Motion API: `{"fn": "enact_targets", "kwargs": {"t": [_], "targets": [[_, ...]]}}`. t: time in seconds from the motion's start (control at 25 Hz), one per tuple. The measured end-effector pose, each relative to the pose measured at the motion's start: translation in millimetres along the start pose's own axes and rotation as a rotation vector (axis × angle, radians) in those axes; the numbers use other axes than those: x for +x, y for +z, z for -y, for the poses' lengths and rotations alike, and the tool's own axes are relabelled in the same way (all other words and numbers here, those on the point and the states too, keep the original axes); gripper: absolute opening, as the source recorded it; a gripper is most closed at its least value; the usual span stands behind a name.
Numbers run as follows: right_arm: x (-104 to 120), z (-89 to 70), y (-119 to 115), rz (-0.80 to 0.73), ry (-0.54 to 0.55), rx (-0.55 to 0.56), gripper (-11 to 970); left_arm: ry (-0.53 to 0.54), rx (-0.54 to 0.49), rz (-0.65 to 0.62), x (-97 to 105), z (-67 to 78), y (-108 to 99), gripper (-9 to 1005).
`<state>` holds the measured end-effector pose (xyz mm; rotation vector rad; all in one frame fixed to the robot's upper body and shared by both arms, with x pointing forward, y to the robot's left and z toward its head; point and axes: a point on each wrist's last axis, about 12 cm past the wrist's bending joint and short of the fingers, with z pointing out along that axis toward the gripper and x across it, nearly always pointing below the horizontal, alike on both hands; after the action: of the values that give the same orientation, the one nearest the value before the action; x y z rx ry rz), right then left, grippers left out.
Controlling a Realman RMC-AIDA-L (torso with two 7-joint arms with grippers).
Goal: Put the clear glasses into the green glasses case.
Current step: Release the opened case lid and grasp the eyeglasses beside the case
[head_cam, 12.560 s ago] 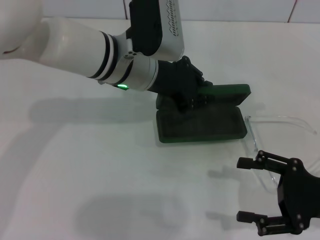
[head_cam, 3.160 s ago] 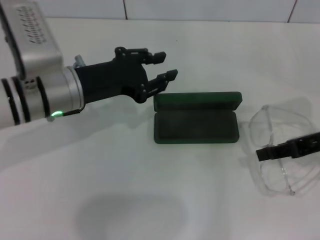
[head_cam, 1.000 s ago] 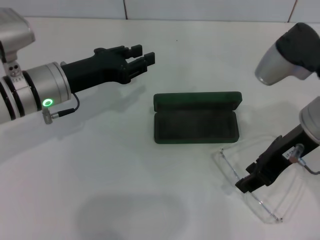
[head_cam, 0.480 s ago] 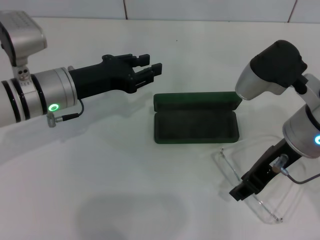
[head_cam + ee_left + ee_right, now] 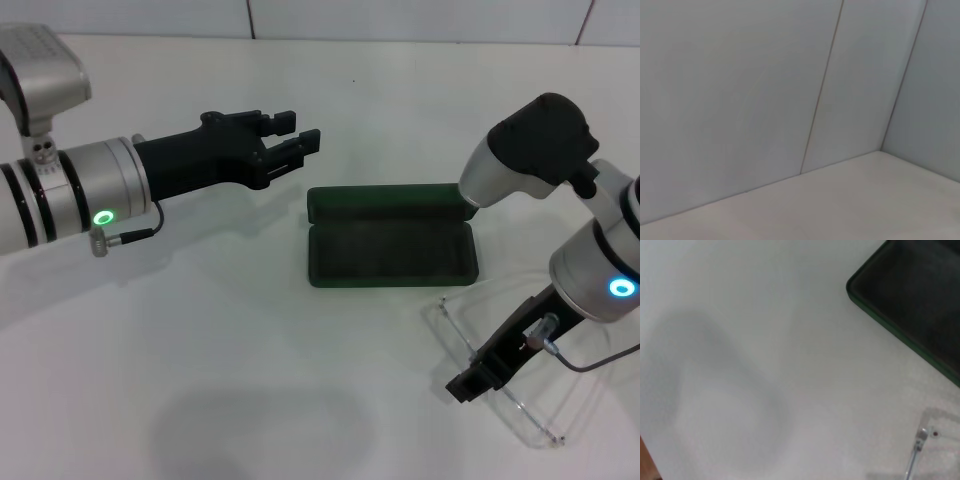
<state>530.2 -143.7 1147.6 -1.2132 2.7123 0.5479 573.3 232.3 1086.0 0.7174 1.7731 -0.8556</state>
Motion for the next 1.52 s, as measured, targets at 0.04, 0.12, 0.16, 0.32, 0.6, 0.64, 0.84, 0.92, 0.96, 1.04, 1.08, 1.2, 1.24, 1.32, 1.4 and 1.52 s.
{"fn": "enact_targets", "kwargs": {"t": [0.04,0.12,0.16,0.32,0.6,0.64,0.84,0.92,0.96,1.04,1.08,1.2,1.24,1.32,1.4,1.52], "targets": [[-0.6,-0.5,0.8,0.001,-0.004,0.001,452,0.002,0.001,-0.001,0.0,0.2,0.4,425],[-0.5,-1.1,1.6,-0.002,-0.007,0.002,453,0.005,0.003,-0.004,0.2,0.6,1.0,425],[-0.4,-1.3,1.9,-0.003,-0.007,0.002,453,0.006,0.004,-0.005,0.2,0.8,1.3,425],[0.6,-0.9,3.1,-0.007,-0.004,0.000,453,0.005,0.003,-0.004,0.3,0.7,1.1,425],[5.0,1.9,5.7,-0.019,0.010,0.007,451,-0.003,-0.001,-0.004,1.3,0.5,0.0,425],[5.2,2.1,5.9,-0.019,0.011,0.008,451,-0.004,0.000,-0.004,1.4,0.6,0.1,425],[5.9,2.3,8.3,-0.022,0.006,0.018,449,-0.005,0.002,-0.002,1.2,1.5,1.5,425],[6.7,3.1,9.4,-0.024,0.008,0.021,437,-0.005,0.004,-0.001,1.4,2.3,2.5,425],[6.9,3.3,9.8,-0.024,0.008,0.022,426,-0.005,0.005,-0.001,1.5,2.6,2.7,425],[6.9,3.5,10.4,-0.023,0.006,0.023,404,-0.005,0.005,0.000,1.7,2.9,3.1,425],[7.0,3.2,10.7,-0.024,0.004,0.022,393,-0.006,0.005,0.000,1.9,3.0,3.1,425],[6.7,1.1,10.9,-0.024,-0.009,0.020,361,-0.008,0.005,0.000,2.5,3.2,2.8,425],[6.4,0.6,10.7,-0.023,-0.011,0.020,350,-0.008,0.005,0.000,2.6,3.4,3.0,425],[6.5,0.1,10.4,-0.024,-0.014,0.019,328,-0.009,0.005,0.000,2.8,3.6,3.1,425],[6.5,0.1,9.9,-0.024,-0.016,0.020,306,-0.010,0.005,0.000,3.1,3.7,2.9,425],[6.0,-0.1,8.9,-0.022,-0.022,0.025,288,-0.011,0.005,0.000,3.3,3.7,2.8,425]]}}
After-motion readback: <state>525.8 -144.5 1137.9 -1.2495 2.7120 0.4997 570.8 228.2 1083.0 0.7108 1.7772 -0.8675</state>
